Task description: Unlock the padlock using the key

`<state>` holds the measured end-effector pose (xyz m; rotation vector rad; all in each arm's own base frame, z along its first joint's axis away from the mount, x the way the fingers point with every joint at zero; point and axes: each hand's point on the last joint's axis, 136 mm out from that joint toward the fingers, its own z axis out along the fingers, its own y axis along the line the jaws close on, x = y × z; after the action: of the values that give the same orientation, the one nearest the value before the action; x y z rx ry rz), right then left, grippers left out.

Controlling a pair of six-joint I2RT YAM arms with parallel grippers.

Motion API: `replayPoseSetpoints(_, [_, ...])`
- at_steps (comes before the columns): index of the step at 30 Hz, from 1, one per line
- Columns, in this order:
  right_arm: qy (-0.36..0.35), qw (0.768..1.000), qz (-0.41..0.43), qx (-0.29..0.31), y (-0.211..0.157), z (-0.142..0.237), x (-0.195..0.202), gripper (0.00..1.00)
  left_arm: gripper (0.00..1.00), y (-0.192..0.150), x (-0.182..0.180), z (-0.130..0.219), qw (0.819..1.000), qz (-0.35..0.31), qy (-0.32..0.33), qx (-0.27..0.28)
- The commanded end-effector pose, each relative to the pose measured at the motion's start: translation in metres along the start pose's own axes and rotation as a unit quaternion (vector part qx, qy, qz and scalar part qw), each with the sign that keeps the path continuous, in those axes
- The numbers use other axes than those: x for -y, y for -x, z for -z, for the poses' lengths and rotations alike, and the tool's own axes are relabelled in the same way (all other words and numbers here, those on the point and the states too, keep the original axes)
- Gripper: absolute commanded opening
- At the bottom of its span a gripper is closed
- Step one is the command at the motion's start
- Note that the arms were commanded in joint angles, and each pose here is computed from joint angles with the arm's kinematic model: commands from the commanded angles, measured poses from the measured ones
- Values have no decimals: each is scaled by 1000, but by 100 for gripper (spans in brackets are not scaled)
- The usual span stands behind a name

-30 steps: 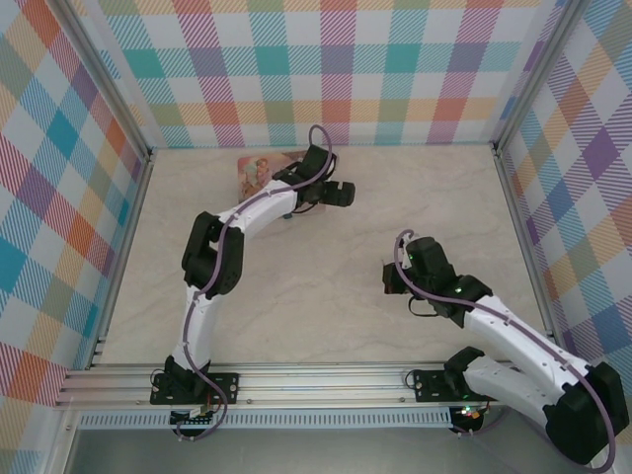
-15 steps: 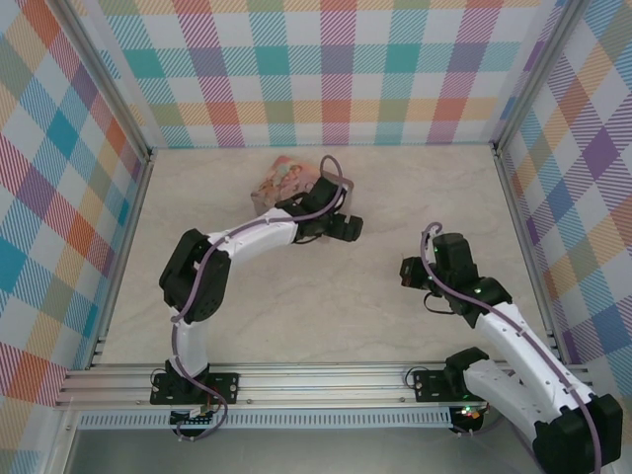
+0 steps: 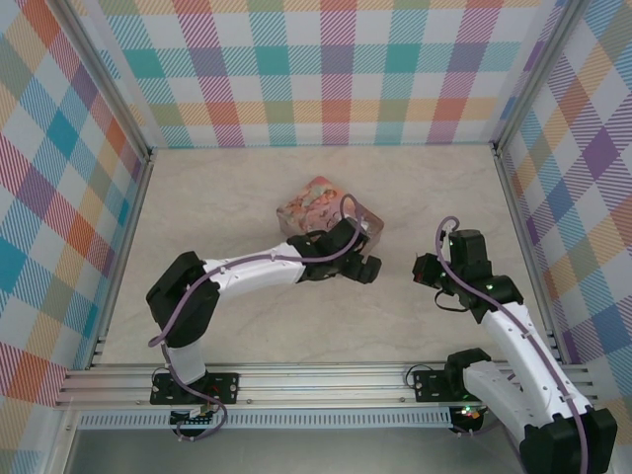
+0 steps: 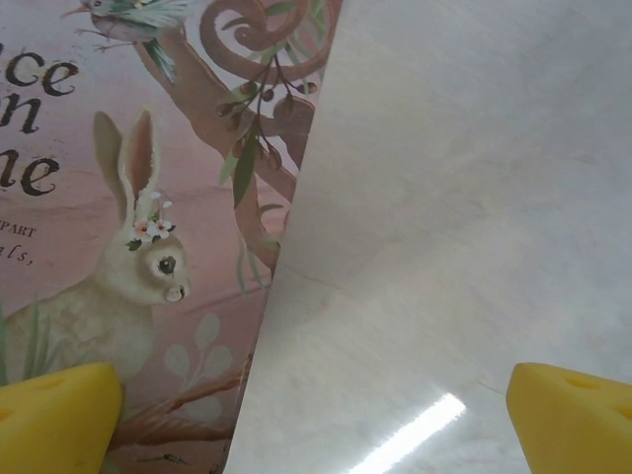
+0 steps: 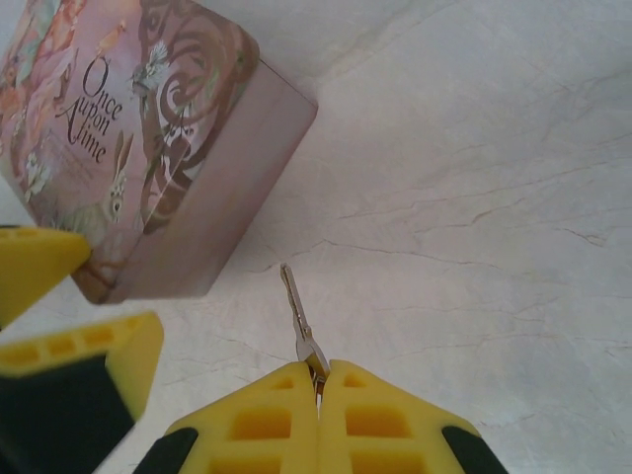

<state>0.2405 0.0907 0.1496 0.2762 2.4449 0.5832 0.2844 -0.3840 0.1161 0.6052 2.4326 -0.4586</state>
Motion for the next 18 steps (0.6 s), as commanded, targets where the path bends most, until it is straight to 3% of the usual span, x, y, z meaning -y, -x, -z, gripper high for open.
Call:
replayPoseSetpoints(1, [-6, 1000, 7, 0, 5, 8, -1, 1, 100, -37, 16, 1, 998, 15, -19, -52])
replayPoseSetpoints(13, [-23, 1000, 15, 7, 8, 15, 5, 1, 100, 3, 66, -19, 997, -17, -73, -34])
replayPoseSetpoints(18, [-29, 999, 14, 6, 4, 17, 8, 1, 100, 17, 65, -19, 997, -25, -68, -25])
